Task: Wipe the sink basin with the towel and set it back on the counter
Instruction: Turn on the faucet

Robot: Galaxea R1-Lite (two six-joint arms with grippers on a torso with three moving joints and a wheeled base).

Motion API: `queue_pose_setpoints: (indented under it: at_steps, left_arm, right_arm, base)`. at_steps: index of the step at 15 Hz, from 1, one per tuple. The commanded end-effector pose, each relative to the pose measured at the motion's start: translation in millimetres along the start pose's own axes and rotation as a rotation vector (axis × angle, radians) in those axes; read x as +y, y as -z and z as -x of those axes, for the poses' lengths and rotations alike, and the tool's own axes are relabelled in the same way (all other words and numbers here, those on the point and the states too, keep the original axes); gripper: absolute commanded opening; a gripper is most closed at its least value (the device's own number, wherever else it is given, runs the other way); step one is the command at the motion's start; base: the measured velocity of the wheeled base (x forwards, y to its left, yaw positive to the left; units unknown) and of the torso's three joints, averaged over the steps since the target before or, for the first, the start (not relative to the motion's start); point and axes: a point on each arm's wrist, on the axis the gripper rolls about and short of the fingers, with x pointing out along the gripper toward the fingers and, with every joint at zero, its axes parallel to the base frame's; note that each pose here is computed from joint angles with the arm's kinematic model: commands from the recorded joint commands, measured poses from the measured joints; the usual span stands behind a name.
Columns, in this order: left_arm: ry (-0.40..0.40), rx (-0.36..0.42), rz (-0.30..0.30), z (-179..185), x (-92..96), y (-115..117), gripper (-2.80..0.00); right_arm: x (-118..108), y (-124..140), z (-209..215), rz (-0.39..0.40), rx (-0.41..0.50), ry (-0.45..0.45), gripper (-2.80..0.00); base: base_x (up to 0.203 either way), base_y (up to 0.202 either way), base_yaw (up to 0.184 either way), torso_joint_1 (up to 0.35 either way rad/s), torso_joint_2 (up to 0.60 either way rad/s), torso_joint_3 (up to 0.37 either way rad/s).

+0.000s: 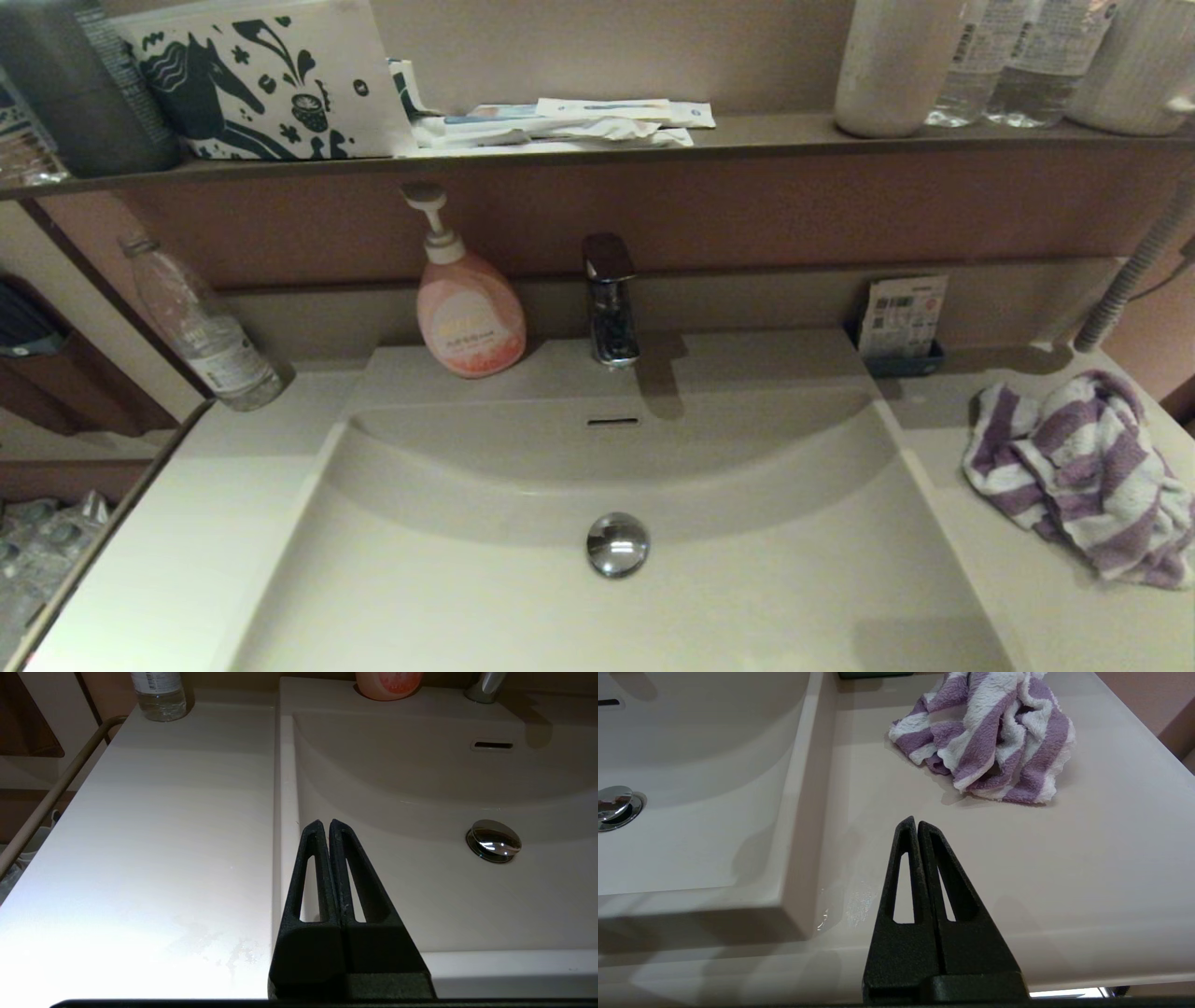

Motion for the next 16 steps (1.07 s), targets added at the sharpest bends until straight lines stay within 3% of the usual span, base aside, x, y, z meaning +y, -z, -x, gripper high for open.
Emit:
queue_pose_setpoints:
  at_steps: [1,16]
  left_arm:
    - [0.000,-0.001,0.001,0.0,0.0,-0.1,-2.80]
    - [0.000,0.001,-0.001,0.0,0.0,0.1,-2.80]
  right_arm:
    - [0.0,0.0,0.0,0.000,0.000,0.000,-2.80]
    - [0.0,0.0,0.0,0.000,0.000,0.000,-2.80]
  base:
    - [0.000,0.000,0.000,0.000,0.00,0.000]
    - [0.000,0.000,0.000,0.000,0.00,0.000]
